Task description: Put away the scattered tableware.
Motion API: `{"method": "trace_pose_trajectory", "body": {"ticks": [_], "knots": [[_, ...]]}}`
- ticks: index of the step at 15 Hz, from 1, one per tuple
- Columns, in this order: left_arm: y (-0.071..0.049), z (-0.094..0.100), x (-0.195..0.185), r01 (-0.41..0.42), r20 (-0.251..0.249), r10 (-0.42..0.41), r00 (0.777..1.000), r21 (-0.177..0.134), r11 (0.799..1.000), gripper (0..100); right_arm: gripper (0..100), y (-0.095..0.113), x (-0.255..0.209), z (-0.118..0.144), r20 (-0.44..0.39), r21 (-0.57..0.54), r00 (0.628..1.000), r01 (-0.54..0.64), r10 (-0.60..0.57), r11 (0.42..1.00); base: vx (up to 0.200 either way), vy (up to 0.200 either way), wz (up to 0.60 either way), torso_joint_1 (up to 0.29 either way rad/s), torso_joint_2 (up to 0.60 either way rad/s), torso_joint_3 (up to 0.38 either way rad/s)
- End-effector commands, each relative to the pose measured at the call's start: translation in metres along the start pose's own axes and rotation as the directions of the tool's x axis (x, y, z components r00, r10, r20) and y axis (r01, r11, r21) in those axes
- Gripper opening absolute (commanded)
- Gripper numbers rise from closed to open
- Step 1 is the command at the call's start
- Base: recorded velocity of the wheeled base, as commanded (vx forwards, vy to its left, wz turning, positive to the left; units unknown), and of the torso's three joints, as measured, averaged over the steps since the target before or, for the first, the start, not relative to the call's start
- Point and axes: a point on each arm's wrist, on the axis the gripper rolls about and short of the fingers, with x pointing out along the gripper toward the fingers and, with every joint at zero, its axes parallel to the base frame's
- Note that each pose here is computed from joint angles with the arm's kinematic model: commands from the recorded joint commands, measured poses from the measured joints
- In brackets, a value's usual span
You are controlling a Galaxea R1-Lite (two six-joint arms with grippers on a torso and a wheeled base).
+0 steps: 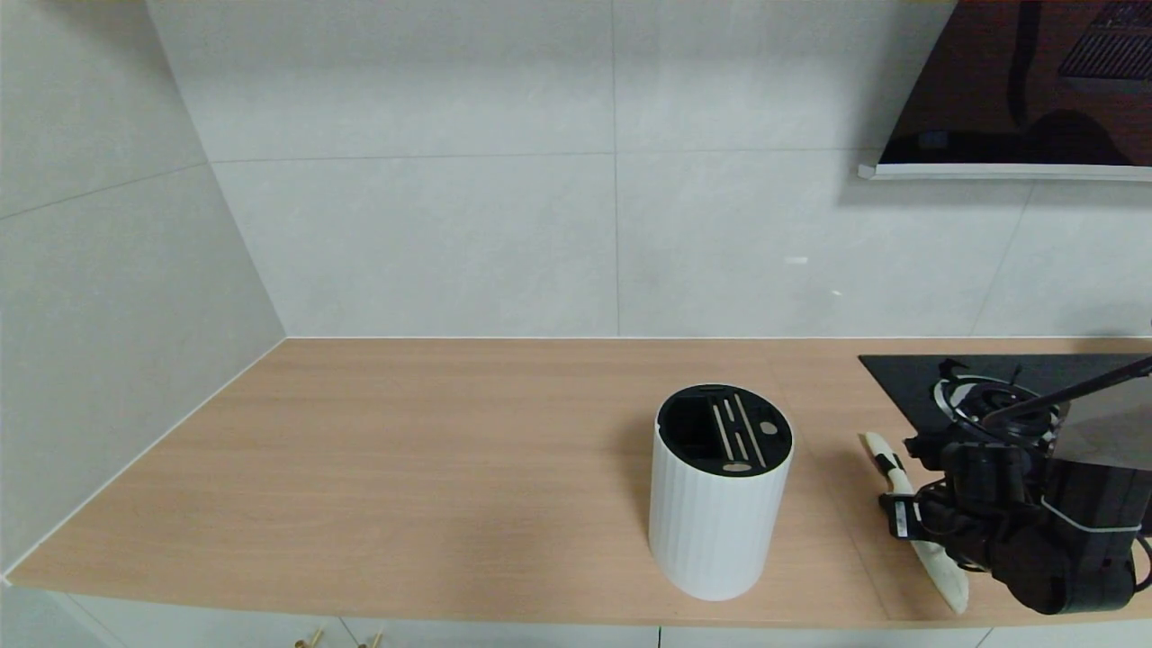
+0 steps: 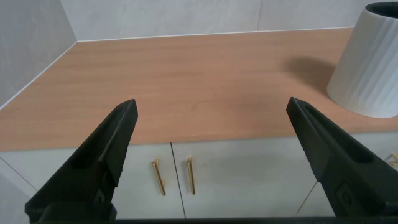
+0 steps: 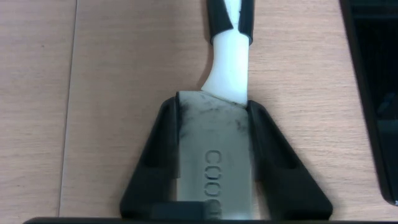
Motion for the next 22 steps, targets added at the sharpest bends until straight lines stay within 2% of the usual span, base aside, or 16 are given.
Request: {"method": "trace_pose_trajectory", "body": {"ticks": [1,5,9,14,16,17,18,19,20,22], "knots": [[0.000,0.000,0.000,0.000,0.000,0.000,1.000,-0.001,1.000,100,0,0.000,0.000,0.001,0.003,0.000,1.000,0.000,0.000,1.000,0.000,0.000,0.00,0.000,0.00,0.000],[0.000,0.000,0.000,0.000,-0.001,0.000,1.000,0.000,1.000,100,0,0.000,-0.003,0.003,0.011,0.003,1.000,0.000,0.000,1.000,0.000,0.000,0.00,0.000,0.00,0.000],[0.000,0.000,0.000,0.000,-0.001,0.000,1.000,0.005,1.000,100,0,-0.002,-0.020,0.017,0.055,0.012,0.998,-0.011,0.010,1.000,0.000,0.000,0.00,0.000,0.00,0.000],[0.000,0.000,0.000,0.000,-0.001,0.000,1.000,0.010,1.000,100,0,0.000,-0.063,0.035,0.124,-0.002,0.991,-0.059,0.059,0.998,0.000,0.000,0.00,0.000,0.00,0.000],[0.000,0.000,0.000,0.000,-0.001,0.000,1.000,0.010,1.000,100,0,0.005,-0.089,0.050,0.194,-0.014,0.977,-0.081,0.083,0.997,0.000,0.000,0.00,0.000,0.00,0.000],[0.000,0.000,0.000,0.000,-0.001,0.000,1.000,0.011,1.000,100,0,0.005,-0.092,0.051,0.203,-0.015,0.975,-0.084,0.085,0.996,0.000,0.000,0.00,0.000,0.00,0.000],[0.000,0.002,0.000,-0.002,0.014,0.001,1.000,0.018,1.000,100,0,0.010,-0.111,0.061,0.258,-0.025,0.961,-0.101,0.104,0.995,0.000,0.000,0.00,0.000,0.00,0.000],[0.000,0.006,0.000,-0.003,0.061,0.001,0.998,0.036,0.999,100,0,0.013,-0.126,0.069,0.296,-0.034,0.948,-0.115,0.120,0.993,0.000,0.000,0.00,0.000,0.00,0.000],[0.000,0.010,-0.001,0.000,0.087,-0.004,0.996,0.041,0.999,100,0,0.016,-0.139,0.074,0.318,-0.040,0.939,-0.128,0.134,0.991,0.000,0.000,0.00,0.000,0.00,0.000],[-0.002,0.025,-0.007,0.070,0.111,-0.075,0.991,0.052,0.996,100,0,0.018,-0.165,0.084,0.348,-0.051,0.924,-0.150,0.158,0.987,0.000,0.000,0.00,0.000,0.00,0.000]]}}
